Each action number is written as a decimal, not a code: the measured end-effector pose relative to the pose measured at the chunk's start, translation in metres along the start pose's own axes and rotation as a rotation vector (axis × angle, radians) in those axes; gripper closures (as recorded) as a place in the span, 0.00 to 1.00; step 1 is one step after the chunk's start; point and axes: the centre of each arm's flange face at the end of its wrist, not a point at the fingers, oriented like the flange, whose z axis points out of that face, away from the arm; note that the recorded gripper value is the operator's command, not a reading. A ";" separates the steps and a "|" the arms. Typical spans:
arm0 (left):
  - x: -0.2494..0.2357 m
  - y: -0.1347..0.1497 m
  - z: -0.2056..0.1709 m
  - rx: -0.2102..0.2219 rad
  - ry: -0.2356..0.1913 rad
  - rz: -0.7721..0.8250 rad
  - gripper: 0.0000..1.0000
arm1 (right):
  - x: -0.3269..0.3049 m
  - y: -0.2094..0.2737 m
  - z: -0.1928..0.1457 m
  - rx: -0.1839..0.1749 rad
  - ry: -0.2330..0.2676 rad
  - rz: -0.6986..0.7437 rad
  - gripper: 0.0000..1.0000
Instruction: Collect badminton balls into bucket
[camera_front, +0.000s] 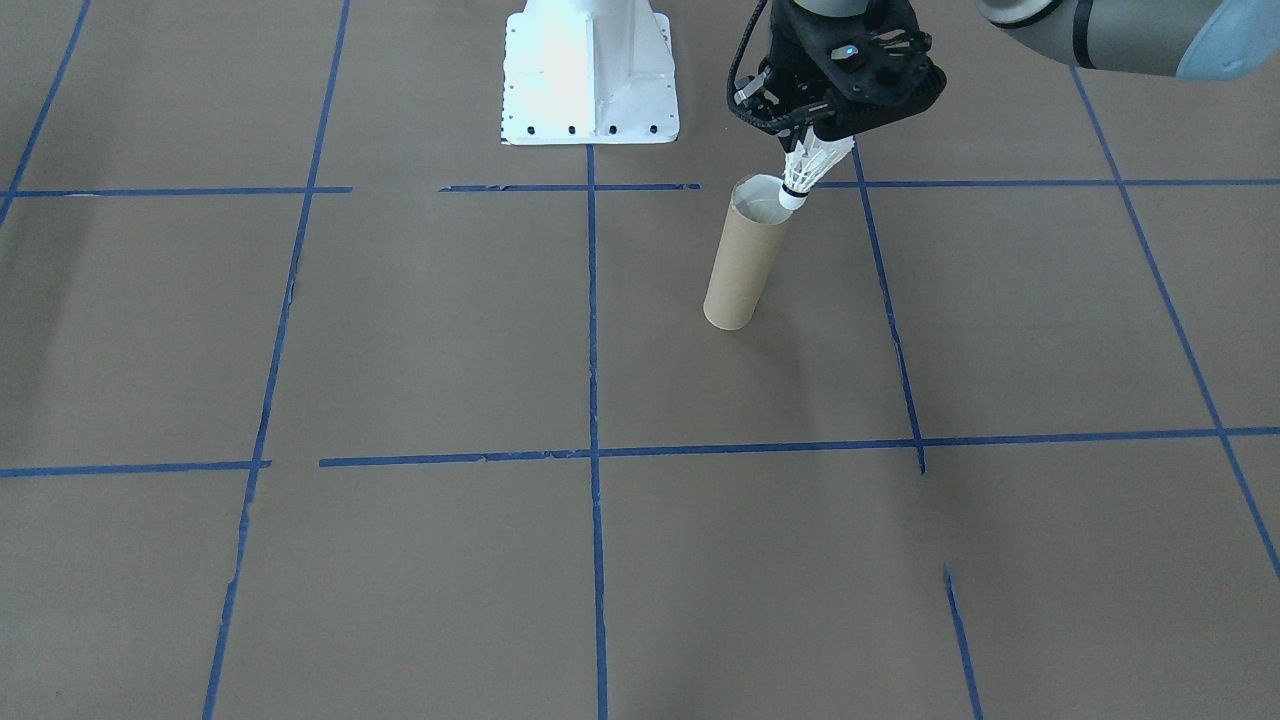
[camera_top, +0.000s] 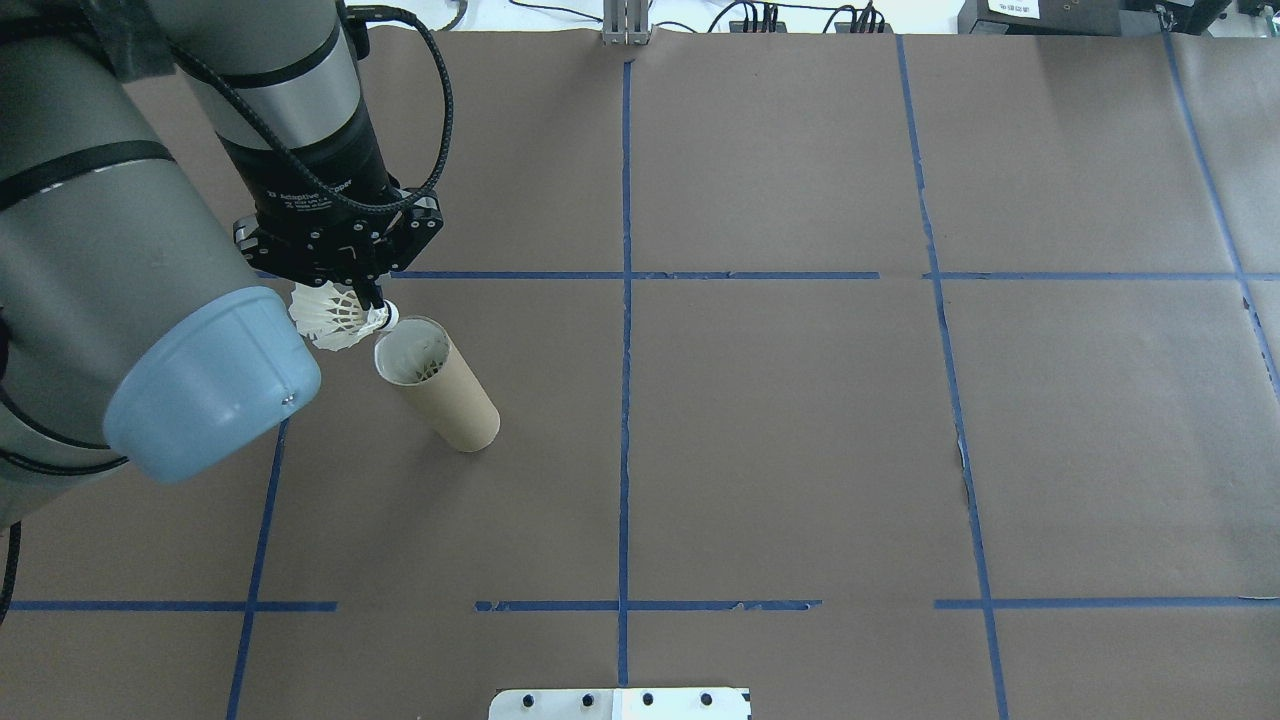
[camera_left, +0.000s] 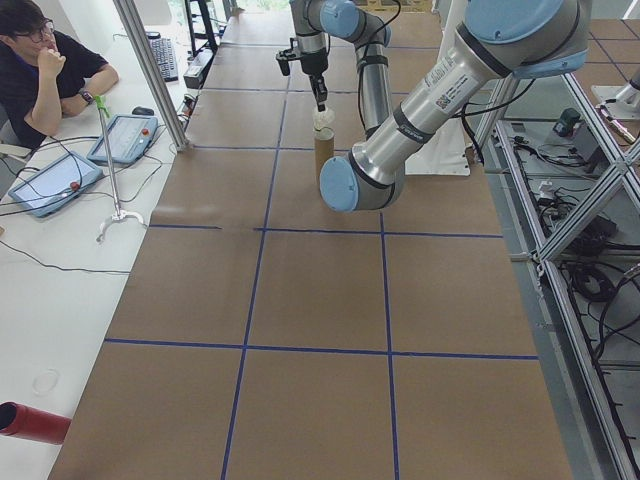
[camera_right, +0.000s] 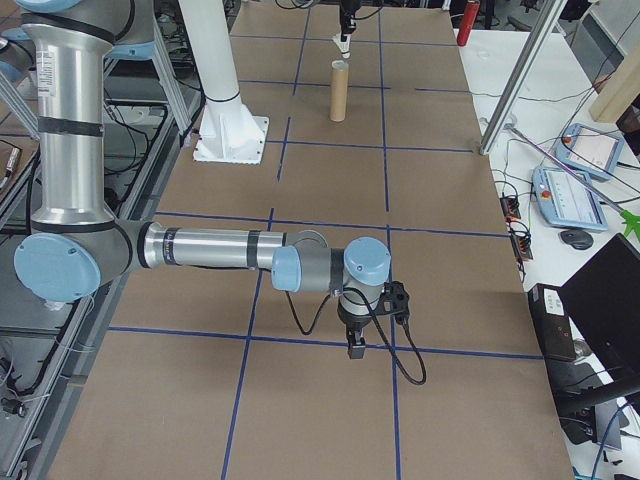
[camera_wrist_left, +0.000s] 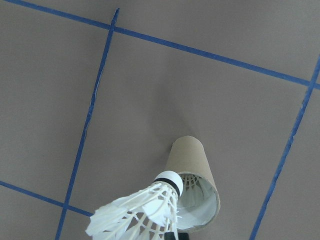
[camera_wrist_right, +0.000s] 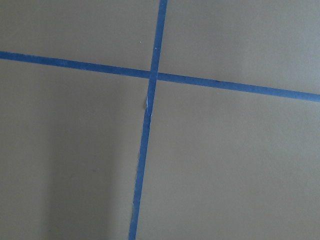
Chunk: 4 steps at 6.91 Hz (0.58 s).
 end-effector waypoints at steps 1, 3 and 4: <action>0.004 0.002 0.005 -0.008 -0.008 0.002 1.00 | 0.000 0.000 0.000 0.000 0.000 0.000 0.00; 0.009 0.001 0.014 -0.019 -0.023 0.003 1.00 | 0.000 0.000 0.000 0.000 0.000 0.000 0.00; 0.012 0.001 0.018 -0.023 -0.030 0.002 1.00 | 0.000 0.000 0.000 0.000 0.000 0.000 0.00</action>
